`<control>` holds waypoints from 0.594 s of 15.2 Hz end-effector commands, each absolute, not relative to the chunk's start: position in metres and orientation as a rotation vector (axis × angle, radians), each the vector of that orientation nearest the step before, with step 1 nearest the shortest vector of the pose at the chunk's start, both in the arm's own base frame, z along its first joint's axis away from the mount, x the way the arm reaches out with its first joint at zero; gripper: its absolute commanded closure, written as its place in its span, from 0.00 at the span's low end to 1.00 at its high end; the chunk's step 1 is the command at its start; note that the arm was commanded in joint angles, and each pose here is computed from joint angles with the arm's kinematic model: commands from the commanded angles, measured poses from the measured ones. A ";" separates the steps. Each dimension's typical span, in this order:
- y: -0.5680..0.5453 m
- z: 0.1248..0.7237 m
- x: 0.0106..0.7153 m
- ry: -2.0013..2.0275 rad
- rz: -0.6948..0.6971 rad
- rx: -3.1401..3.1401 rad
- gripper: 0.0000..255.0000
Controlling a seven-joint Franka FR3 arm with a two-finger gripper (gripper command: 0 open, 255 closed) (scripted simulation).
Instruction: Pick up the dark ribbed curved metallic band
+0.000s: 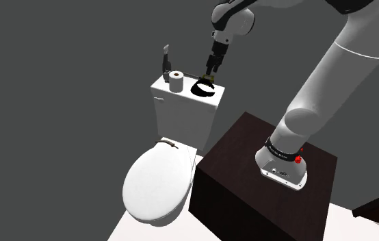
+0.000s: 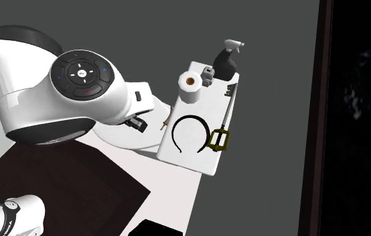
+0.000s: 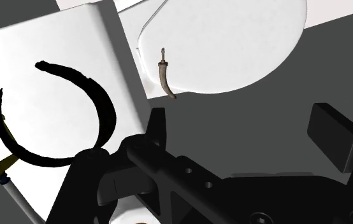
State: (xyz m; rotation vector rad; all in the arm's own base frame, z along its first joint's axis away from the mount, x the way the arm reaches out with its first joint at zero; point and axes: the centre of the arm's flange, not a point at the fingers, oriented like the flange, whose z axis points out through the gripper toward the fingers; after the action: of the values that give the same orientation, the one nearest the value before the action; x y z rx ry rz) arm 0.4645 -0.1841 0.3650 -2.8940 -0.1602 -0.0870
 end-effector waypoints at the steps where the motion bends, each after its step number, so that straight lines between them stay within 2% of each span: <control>1: -0.197 0.345 0.476 -0.159 -0.094 -2.883 0.00; 9: -0.247 0.262 0.527 -0.153 -0.119 -2.840 0.00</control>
State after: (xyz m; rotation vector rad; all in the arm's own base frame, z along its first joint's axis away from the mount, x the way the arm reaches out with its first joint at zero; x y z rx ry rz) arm 0.5208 -0.2410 0.2762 -2.8467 -0.1542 -0.1146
